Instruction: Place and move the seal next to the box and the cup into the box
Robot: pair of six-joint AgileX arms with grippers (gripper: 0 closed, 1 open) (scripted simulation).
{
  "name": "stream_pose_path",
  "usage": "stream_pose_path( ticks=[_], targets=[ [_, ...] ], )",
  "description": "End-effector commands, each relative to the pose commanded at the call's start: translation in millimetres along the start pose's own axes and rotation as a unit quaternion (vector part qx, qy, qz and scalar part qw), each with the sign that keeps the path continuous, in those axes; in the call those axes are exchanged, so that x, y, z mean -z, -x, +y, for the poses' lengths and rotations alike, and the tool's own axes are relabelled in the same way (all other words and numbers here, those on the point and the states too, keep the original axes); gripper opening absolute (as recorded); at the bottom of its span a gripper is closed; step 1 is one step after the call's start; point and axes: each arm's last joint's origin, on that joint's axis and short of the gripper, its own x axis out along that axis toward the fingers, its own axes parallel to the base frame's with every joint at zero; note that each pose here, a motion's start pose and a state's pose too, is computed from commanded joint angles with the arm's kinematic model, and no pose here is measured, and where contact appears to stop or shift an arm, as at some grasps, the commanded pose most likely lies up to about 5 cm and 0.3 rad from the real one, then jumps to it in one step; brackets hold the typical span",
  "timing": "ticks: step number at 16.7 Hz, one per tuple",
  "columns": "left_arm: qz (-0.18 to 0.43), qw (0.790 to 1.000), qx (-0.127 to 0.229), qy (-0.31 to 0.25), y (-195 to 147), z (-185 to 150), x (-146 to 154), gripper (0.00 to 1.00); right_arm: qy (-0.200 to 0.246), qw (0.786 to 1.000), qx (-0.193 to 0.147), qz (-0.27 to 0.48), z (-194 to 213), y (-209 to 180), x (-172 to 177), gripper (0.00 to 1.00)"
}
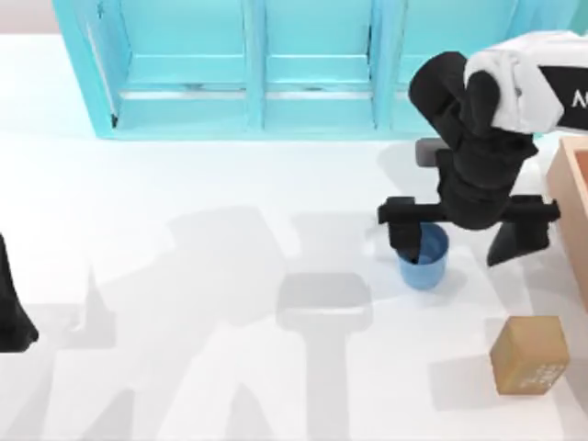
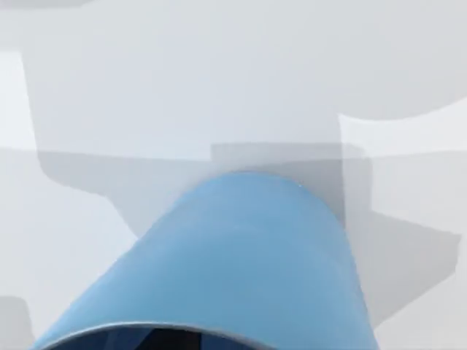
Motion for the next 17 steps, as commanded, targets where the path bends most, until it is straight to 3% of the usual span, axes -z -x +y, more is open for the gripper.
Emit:
stream_pose_path(
  ticks=[9,17],
  targets=[
    [0.000,1.000,0.000,0.000,0.0,0.0,0.0,1.00,0.000,1.000,0.000,0.000,0.0,0.0,0.0,0.02],
    [0.000,1.000,0.000,0.000,0.0,0.0,0.0,1.00,0.000,1.000,0.000,0.000,0.0,0.0,0.0,0.00]
  ],
)
